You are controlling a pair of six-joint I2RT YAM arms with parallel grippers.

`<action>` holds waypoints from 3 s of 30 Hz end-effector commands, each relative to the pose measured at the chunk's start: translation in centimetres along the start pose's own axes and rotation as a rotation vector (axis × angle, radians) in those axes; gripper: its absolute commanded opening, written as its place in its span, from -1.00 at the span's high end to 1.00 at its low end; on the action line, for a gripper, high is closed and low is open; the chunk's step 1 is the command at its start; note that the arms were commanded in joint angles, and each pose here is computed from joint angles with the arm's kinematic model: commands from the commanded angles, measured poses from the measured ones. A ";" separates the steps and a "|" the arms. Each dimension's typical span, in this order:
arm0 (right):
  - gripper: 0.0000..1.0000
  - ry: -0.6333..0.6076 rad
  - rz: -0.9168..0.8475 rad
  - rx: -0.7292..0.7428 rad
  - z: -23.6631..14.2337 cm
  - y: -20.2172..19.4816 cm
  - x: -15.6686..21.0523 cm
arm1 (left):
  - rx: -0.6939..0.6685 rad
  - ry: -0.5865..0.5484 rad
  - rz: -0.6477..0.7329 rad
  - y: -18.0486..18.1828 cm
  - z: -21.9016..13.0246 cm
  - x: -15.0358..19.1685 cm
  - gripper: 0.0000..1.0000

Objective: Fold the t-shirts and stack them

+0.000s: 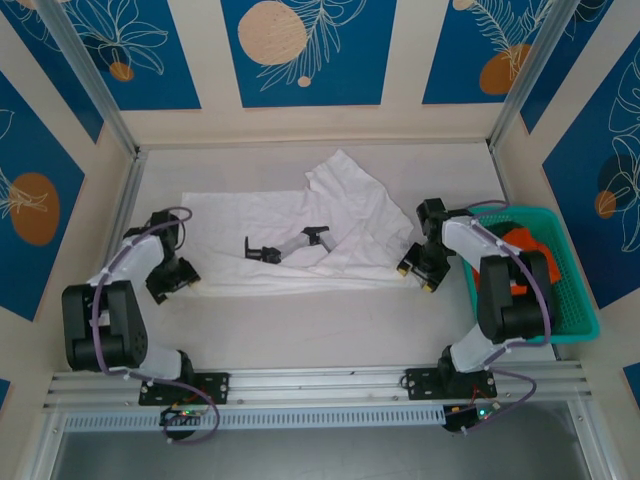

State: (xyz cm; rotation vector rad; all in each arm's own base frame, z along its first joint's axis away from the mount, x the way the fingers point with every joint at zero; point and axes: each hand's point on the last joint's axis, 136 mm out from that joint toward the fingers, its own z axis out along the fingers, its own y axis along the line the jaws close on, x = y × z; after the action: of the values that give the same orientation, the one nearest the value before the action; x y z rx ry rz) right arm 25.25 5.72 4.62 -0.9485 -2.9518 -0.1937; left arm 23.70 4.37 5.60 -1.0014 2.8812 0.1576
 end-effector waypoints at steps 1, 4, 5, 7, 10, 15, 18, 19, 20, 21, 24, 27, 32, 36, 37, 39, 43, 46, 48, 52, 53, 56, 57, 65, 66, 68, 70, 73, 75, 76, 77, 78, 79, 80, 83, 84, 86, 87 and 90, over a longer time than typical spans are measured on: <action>-0.19 -0.113 -0.112 -0.135 -3.5 3.5 0.1 | 0.101 -0.081 -0.015 -1.2 -4.3 -1.8 -0.34; -0.19 -0.141 -0.205 -0.272 -5.3 7.3 0.5 | 0.184 -0.097 -0.014 -3.0 -5.8 -2.6 -0.32; -0.18 -0.145 -0.227 -0.297 -5.6 8.5 0.4 | 0.201 -0.094 0.004 -3.8 -5.8 -2.7 -0.30; -0.18 -0.141 -0.257 -0.306 -5.4 10.4 0.1 | 0.214 -0.069 0.039 -4.8 -5.1 -2.5 -0.28; -0.16 -0.087 -0.296 -0.275 -4.1 13.1 0.1 | 0.226 -0.012 0.086 -6.0 -2.9 -1.7 -0.24; -0.09 0.004 -0.341 -0.193 -1.0 16.6 0.6 | 0.246 0.074 0.124 -6.9 -0.4 -0.2 -0.24; -0.03 0.051 -0.332 -0.187 0.2 18.0 1.1 | 0.264 0.030 0.209 -8.8 -2.1 0.2 -0.27; -0.03 0.061 -0.329 -0.175 0.5 18.3 1.3 | 0.271 0.010 0.235 -9.4 -2.8 0.3 -0.28; -0.03 0.066 -0.330 -0.167 0.8 18.4 1.5 | 0.286 0.002 0.248 -9.9 -3.2 0.4 -0.29; -0.03 0.071 -0.330 -0.156 1.1 18.5 1.7 | 0.301 0.002 0.247 -10.3 -3.5 0.6 -0.29; -0.03 0.085 -0.309 -0.113 1.8 17.9 2.3 | 0.299 0.014 0.242 -10.2 -2.8 1.3 -0.30; -0.01 0.100 -0.275 -0.089 2.4 17.0 2.7 | 0.245 0.032 0.253 -9.1 -1.4 2.0 -0.34; 0.11 0.128 -0.271 -0.095 3.2 17.1 3.2 | 0.162 0.046 0.268 -7.0 0.6 2.6 -0.34; 0.18 0.134 -0.277 -0.083 3.7 17.6 3.4 | 0.139 0.030 0.245 -5.7 1.1 2.3 -0.32; 0.20 0.140 -0.275 -0.075 3.9 17.6 3.5 | 0.128 0.025 0.244 -5.4 1.2 2.2 -0.32; 0.25 0.151 -0.268 -0.059 4.4 17.5 3.6 | 0.108 0.015 0.241 -4.9 1.2 2.1 -0.32; 0.37 0.151 -0.262 -0.054 4.7 17.6 3.6 | 0.081 -0.006 0.237 -3.9 1.3 2.0 -0.31; 0.53 0.148 -0.260 -0.062 4.4 17.7 3.5 | 0.054 -0.013 0.228 -3.1 1.5 2.0 -0.29; 0.62 0.148 -0.254 -0.075 4.1 18.0 3.3 | 0.032 -0.014 0.219 -2.6 1.8 2.2 -0.29; 0.76 0.150 -0.242 -0.103 3.2 18.5 3.1 | -0.007 -0.012 0.205 -1.6 2.1 2.5 -0.30; 0.77 0.152 -0.238 -0.108 3.0 18.6 3.1 | -0.015 -0.012 0.203 -1.5 2.2 2.5 -0.30; 0.77 0.167 -0.223 -0.125 2.3 18.8 3.1 | -0.035 -0.013 0.203 -1.1 2.1 2.5 -0.30; 0.77 0.171 -0.217 -0.130 2.0 18.8 3.0 | -0.043 -0.014 0.203 -1.0 2.1 2.4 -0.30; 0.76 0.211 -0.167 -0.205 0.1 19.9 2.2 | -0.123 0.019 0.215 0.1 2.9 2.6 -0.29; 0.73 0.219 -0.165 -0.210 0.1 20.0 2.1 | -0.132 0.023 0.215 0.2 3.0 2.6 -0.28; 0.71 0.226 -0.164 -0.198 0.2 20.0 1.8 | -0.144 0.031 0.219 0.4 3.1 2.7 -0.28; 0.62 0.237 -0.162 -0.187 0.4 20.0 1.6 | -0.154 0.030 0.221 0.5 3.2 2.7 -0.28; 0.48 0.237 -0.165 -0.184 0.6 20.0 1.6 | -0.154 0.028 0.220 0.5 3.1 2.6 -0.29; 0.42 0.240 -0.169 -0.188 0.7 20.0 1.7 | -0.155 0.028 0.220 0.5 3.1 2.6 -0.29; 0.40 0.241 -0.172 -0.187 0.7 20.0 1.7 | -0.154 0.030 0.221 0.5 3.2 2.7 -0.29; 0.39 0.242 -0.175 -0.187 0.7 20.0 1.8 | -0.153 0.031 0.221 0.5 3.2 2.7 -0.29; 0.38 0.247 -0.177 -0.184 0.7 19.9 1.9 | -0.150 0.027 0.220 0.4 3.1 2.6 -0.29; 0.35 0.249 -0.181 -0.185 0.7 19.9 2.1 | -0.147 0.028 0.220 0.4 3.1 2.6 -0.29; 0.34 0.254 -0.185 -0.186 0.8 19.9 2.3 | -0.145 0.028 0.220 0.3 3.1 2.6 -0.29; 0.36 0.261 -0.184 -0.182 1.4 19.6 2.5 | -0.137 0.025 0.219 0.2 3.0 2.6 -0.29; 0.41 0.264 -0.181 -0.180 1.6 19.5 2.6 | -0.137 0.024 0.219 0.2 3.0 2.6 -0.29; 0.52 0.266 -0.177 -0.187 1.7 19.7 2.6 | -0.135 0.024 0.219 0.2 3.0 2.6 -0.29; 0.59 0.261 -0.174 -0.190 1.7 19.7 2.5 | -0.136 0.026 0.219 0.2 3.1 2.6 -0.29; 0.77 0.257 -0.168 -0.203 1.5 20.1 2.3 | -0.140 0.023 0.219 0.3 3.0 2.5 -0.29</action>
State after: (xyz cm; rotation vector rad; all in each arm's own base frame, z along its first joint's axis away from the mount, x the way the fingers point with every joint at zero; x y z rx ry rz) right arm 35.45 22.82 5.80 -0.6329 -2.8431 -0.5617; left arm 22.33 2.73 2.16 -0.6824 3.0158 0.3160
